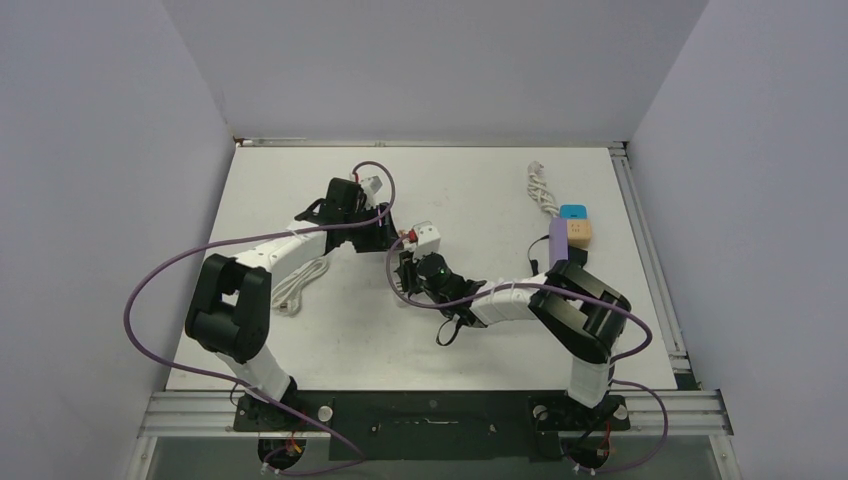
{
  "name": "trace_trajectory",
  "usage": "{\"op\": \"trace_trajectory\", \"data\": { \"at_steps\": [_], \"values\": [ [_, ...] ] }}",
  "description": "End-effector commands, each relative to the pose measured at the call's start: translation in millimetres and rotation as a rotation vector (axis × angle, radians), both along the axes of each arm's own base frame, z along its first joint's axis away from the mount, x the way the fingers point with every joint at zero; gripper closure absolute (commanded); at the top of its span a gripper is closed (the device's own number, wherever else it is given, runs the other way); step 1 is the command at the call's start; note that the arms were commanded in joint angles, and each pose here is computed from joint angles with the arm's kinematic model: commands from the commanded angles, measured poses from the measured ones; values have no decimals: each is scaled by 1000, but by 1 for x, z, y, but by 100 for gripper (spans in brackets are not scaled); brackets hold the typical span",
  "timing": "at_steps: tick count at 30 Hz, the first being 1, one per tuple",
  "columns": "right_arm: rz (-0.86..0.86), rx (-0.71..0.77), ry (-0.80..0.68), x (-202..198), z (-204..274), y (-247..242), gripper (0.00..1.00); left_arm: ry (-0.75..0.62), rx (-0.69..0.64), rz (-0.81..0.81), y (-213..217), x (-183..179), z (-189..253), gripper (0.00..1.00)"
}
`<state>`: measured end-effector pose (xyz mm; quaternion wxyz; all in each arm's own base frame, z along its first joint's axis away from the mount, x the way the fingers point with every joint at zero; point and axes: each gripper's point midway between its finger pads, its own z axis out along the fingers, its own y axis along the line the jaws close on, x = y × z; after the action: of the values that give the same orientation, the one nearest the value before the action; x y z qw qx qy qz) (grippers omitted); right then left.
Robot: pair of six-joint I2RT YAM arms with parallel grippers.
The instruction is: Pull the plug off the socket
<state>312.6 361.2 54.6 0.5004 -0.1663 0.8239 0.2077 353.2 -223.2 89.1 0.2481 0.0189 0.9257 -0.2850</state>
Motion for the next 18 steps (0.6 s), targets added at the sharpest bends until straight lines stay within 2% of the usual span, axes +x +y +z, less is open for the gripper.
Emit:
{"op": "trace_trajectory", "data": {
  "at_steps": [1, 10, 18],
  "values": [
    [-32, -84, -46, -2, 2, -7, 80, 141, 112, 1, 15, -25, -43, 54],
    [-75, -204, -121, -5, 5, -7, 83, 154, 125, -2, 17, -26, -47, 58],
    [-60, -150, -80, -7, 5, -3, 86, 180, 130, -4, 16, -27, -55, 62]
  ]
}}
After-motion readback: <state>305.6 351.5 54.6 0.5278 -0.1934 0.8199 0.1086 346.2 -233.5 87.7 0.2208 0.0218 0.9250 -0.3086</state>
